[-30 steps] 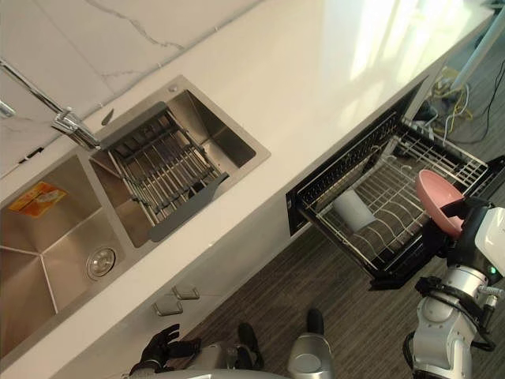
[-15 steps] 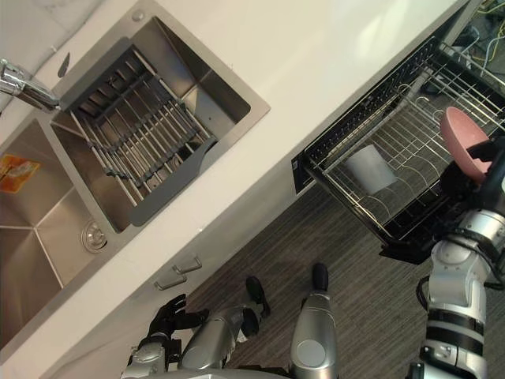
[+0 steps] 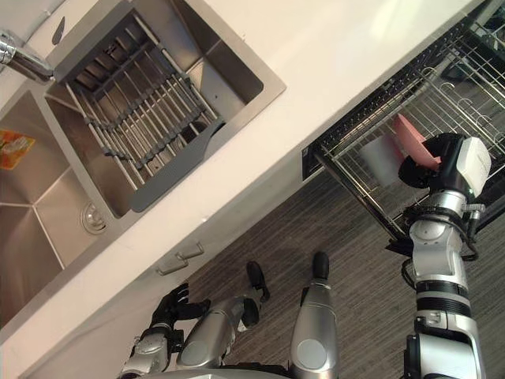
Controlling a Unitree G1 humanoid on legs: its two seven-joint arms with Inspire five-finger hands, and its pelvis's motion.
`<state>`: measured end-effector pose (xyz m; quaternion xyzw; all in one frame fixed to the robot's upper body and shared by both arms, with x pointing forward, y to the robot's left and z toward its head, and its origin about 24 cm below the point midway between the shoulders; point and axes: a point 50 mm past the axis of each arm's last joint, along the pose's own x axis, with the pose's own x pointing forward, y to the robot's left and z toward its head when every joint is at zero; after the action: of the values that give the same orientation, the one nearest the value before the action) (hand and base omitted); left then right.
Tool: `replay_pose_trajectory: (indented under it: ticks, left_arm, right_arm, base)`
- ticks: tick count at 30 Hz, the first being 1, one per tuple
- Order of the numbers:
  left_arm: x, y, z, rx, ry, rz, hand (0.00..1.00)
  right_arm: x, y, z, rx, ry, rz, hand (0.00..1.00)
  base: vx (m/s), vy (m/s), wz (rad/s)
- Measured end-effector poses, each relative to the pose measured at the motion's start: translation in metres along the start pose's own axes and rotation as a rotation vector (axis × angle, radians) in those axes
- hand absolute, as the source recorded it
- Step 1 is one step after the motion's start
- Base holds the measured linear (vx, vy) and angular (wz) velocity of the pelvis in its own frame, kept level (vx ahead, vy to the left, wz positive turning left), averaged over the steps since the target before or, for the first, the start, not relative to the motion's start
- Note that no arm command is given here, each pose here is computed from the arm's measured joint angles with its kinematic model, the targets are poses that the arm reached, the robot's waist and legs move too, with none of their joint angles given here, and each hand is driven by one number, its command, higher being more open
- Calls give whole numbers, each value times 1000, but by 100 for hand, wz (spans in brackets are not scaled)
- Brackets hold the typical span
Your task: Walk over to the sink, pick up the cup, carry it to the dishwasher, place the cup inside the dishwasher, then close the dishwasher door
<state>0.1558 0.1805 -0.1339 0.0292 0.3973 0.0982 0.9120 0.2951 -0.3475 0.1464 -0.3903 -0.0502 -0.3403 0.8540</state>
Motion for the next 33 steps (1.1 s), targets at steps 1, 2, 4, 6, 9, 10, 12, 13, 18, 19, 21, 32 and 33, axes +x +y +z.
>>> replay_pose_trajectory:
  ticks: [1,2,4,6,9,10,12,13,18,19,21,32,33]
  left_arm:
    - [0,0,0,0,-1,0,90]
    - [0,0,1,-1,-4,-1,90]
    - [0,-2,2,-3,-6,-3,90]
    - [1,-3,3,-4,-9,-6,90]
    - [0,-6,5,-11,-15,-12,90]
    - [0,-9,6,-15,-18,-16,90]
    - [1,-14,8,-21,-24,-28,90]
    - [1,-18,9,-29,-26,-36,90]
    - [1,-20,10,-28,-27,-40,90]
    - [1,-20,10,-29,-26,-39,90]
    - [1,-20,10,-28,-22,-39,90]
    - [2,-10,4,-7,16,-13,90]
    - [2,-9,3,-9,21,-10,90]
  right_arm:
    - [0,0,1,1,-2,-2,90]
    - [1,-1,1,2,-3,-3,90]
    - [1,-1,1,3,-2,-8,90]
    - [1,-2,1,5,1,-19,90]
    - [0,-2,0,16,8,-34,90]
    - [0,-3,-1,38,17,-40,90]
    - [-1,-6,-5,77,45,-64,90]
    - [-2,-7,-8,88,59,-78,90]
    - [-7,-13,-14,148,92,-120,90]
    - [-10,-13,-15,150,91,-124,90]
    - [-17,-17,-16,158,85,-138,90]
    - [-49,-27,-19,204,72,-206,90]
    - [-54,-29,-24,204,88,-216,90]
  base:
    - [0,0,0]
    - [-4,2,3]
    - [4,3,4]
    - [0,0,0]
    - [0,0,0]
    - [0,0,0]
    - [0,0,0]
    - [10,8,3]
    - [0,0,0]
    - [0,0,0]
    - [0,0,0]
    - [35,0,3]
    - [54,14,9]
